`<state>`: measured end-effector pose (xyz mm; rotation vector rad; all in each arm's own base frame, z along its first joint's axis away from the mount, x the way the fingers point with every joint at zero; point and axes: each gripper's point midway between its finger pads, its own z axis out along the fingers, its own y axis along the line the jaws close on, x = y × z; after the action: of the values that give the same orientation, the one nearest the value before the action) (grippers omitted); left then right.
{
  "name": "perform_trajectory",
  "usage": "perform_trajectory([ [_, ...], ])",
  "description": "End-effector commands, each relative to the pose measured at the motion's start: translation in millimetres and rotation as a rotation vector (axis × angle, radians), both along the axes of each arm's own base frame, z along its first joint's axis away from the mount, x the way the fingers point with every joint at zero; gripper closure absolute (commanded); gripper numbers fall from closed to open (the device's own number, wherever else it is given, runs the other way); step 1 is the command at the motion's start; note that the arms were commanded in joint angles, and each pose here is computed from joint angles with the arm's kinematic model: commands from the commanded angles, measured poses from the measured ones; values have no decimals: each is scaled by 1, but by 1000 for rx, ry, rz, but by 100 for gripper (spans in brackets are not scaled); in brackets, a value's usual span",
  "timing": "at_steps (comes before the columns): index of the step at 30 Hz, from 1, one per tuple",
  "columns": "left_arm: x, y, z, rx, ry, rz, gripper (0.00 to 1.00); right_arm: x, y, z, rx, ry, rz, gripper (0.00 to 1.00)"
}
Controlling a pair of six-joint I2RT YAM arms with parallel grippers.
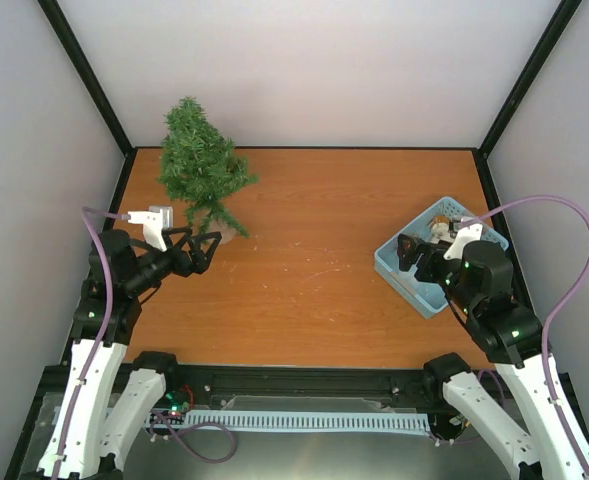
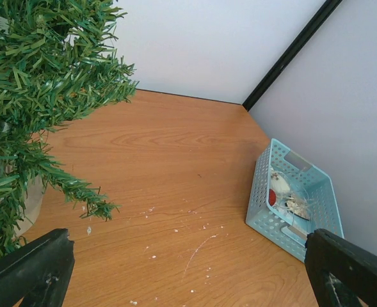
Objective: Decorate the small christmas tree
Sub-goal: Move the christmas tree to the center of the board.
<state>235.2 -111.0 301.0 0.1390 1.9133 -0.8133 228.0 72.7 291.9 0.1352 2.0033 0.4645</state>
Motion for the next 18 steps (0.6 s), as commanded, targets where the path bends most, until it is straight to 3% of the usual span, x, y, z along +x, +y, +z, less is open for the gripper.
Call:
perform_trajectory([
  [1, -1, 0, 0, 15, -14, 0, 0, -1, -5, 1, 7, -14, -24, 0],
  [8, 10, 6, -13, 23, 3, 42, 0, 3, -1, -7, 11, 6, -14, 0],
  [18, 68, 26, -31, 42, 123, 210, 2, 14, 5, -13, 22, 13, -9, 0],
])
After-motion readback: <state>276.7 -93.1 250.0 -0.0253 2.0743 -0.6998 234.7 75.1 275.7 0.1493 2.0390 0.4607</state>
